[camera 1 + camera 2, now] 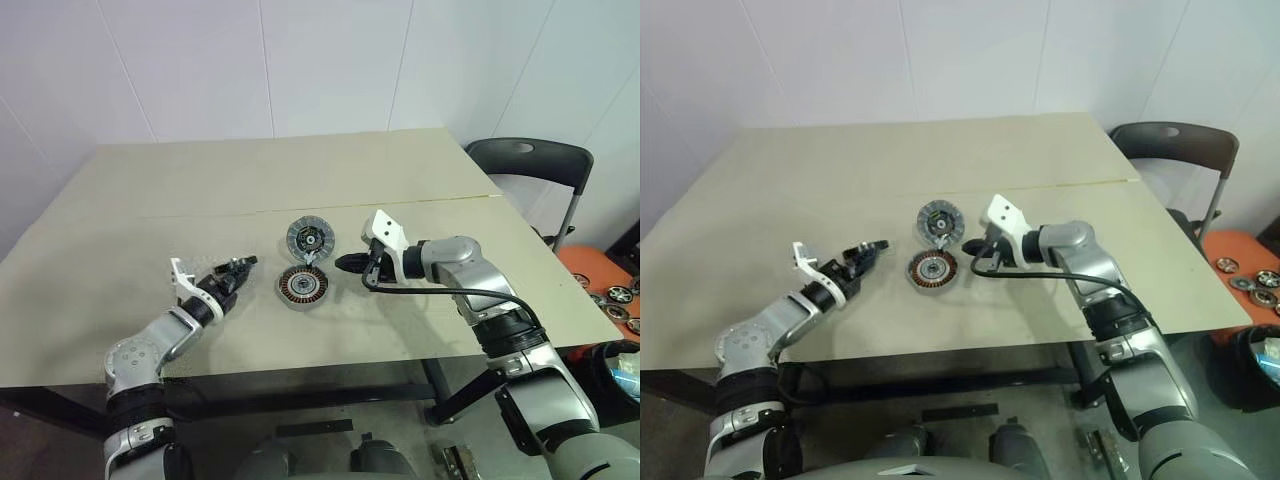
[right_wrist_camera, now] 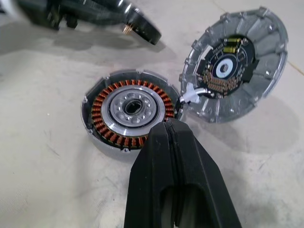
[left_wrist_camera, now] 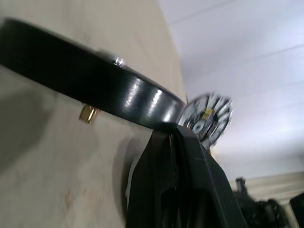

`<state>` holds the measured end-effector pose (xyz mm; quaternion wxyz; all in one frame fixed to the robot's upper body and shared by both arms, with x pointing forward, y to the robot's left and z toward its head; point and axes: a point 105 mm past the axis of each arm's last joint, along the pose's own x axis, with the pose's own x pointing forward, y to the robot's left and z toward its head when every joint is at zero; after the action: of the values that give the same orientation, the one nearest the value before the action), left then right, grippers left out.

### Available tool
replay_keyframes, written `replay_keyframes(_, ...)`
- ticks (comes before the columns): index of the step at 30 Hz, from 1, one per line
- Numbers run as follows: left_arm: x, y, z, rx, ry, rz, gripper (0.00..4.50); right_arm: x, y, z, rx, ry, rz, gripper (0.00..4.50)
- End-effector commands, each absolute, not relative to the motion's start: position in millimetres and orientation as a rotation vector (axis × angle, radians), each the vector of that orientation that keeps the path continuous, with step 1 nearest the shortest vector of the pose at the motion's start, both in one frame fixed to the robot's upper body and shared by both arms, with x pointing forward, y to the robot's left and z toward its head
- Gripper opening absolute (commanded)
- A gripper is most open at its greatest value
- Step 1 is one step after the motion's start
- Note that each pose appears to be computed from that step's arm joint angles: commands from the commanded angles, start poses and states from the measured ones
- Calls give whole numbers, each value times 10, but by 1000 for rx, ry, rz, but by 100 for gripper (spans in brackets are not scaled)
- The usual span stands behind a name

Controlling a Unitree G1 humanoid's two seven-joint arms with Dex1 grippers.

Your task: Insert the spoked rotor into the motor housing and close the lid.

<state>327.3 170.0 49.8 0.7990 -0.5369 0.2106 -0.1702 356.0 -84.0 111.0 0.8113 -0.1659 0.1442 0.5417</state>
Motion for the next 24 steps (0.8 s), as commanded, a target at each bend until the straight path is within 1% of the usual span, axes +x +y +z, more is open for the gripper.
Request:
replay_keyframes(1, 3232, 1631, 469, -1104, 482, -373, 137, 3585, -796, 1211, -366, 257, 1160, 0)
replay_keyframes(3, 3235, 1637, 459, -1104, 481, -358, 206, 3586, -793, 1208, -366, 257, 1161, 0)
replay_keyframes(4, 3241, 1651, 450, -1103, 479, -347, 230, 3587, -792, 1206, -366, 258, 1161, 0)
replay_keyframes(7, 3266, 1711, 454, -1122, 451, -320, 230, 3590, -791, 1193, -365, 261, 1161, 0)
replay_keyframes(13, 3372, 1906, 545, -1233, 329, -228, 230, 3591, -779, 1153, -368, 271, 1163, 0)
replay_keyframes(17, 3393, 2005, 403, -1272, 341, -143, 230, 3582, -781, 1143, -367, 273, 1161, 0)
replay_keyframes(19, 3384, 2045, 264, -1266, 384, -80, 230, 3582, -785, 1144, -369, 272, 1157, 0)
replay_keyframes(22, 3351, 2061, 93, -1247, 441, -46, 175, 3583, -784, 1154, -371, 269, 1154, 0)
replay_keyframes(24, 3334, 2054, 38, -1242, 462, -50, 108, 3589, -788, 1157, -373, 268, 1149, 0)
